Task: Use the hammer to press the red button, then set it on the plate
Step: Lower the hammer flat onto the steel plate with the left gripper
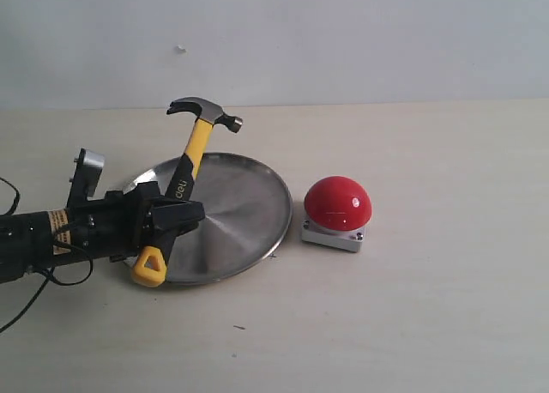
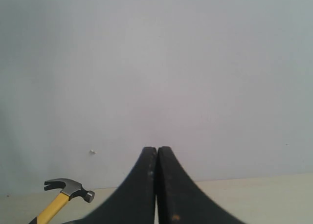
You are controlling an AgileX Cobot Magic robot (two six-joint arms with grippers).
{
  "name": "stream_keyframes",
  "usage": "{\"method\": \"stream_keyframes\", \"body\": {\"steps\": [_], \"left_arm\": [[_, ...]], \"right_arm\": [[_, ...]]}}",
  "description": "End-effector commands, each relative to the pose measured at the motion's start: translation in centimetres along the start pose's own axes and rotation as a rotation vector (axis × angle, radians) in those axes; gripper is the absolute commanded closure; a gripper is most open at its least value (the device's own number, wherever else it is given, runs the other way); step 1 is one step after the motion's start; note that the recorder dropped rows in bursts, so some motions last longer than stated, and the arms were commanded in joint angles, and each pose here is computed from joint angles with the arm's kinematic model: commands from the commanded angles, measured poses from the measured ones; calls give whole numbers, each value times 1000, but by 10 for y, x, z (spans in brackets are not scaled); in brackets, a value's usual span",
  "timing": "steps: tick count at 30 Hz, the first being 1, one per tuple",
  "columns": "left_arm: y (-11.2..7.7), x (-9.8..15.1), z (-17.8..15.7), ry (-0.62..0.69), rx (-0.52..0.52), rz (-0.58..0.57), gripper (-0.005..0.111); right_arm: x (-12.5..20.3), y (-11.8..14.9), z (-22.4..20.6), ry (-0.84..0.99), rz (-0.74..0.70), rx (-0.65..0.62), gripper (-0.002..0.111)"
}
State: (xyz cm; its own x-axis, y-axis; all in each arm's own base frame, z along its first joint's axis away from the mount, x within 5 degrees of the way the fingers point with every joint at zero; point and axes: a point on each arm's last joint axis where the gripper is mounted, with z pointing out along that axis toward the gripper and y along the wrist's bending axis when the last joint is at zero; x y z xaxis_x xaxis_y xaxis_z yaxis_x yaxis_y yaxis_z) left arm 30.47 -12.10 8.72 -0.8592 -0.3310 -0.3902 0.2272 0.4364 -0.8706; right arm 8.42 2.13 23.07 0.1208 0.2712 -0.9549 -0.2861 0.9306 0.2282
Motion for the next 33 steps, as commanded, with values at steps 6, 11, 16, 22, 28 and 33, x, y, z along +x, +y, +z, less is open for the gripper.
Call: {"method": "stream_keyframes", "body": {"steps": [6, 11, 16, 22, 28, 33], "left_arm": [[0, -18, 10, 75, 41, 25, 107], [-4, -25, 15, 145, 44, 73, 107], [-11, -34, 14, 135, 37, 101, 107], [-25, -43, 5, 147, -74, 191, 107], [-21, -44, -1, 150, -209, 190, 107], [-13, -36, -3, 158, -262, 147, 107]], "right_arm": [[1, 0, -1, -4, -6, -4, 108], [1, 0, -1, -4, -6, -4, 108], [1, 0, -1, -3, -4, -3, 108], [1, 0, -1, -3, -4, -3, 108], [1, 0, -1, -3, -4, -3, 108], [1, 0, -1, -4, -6, -4, 108]]}}
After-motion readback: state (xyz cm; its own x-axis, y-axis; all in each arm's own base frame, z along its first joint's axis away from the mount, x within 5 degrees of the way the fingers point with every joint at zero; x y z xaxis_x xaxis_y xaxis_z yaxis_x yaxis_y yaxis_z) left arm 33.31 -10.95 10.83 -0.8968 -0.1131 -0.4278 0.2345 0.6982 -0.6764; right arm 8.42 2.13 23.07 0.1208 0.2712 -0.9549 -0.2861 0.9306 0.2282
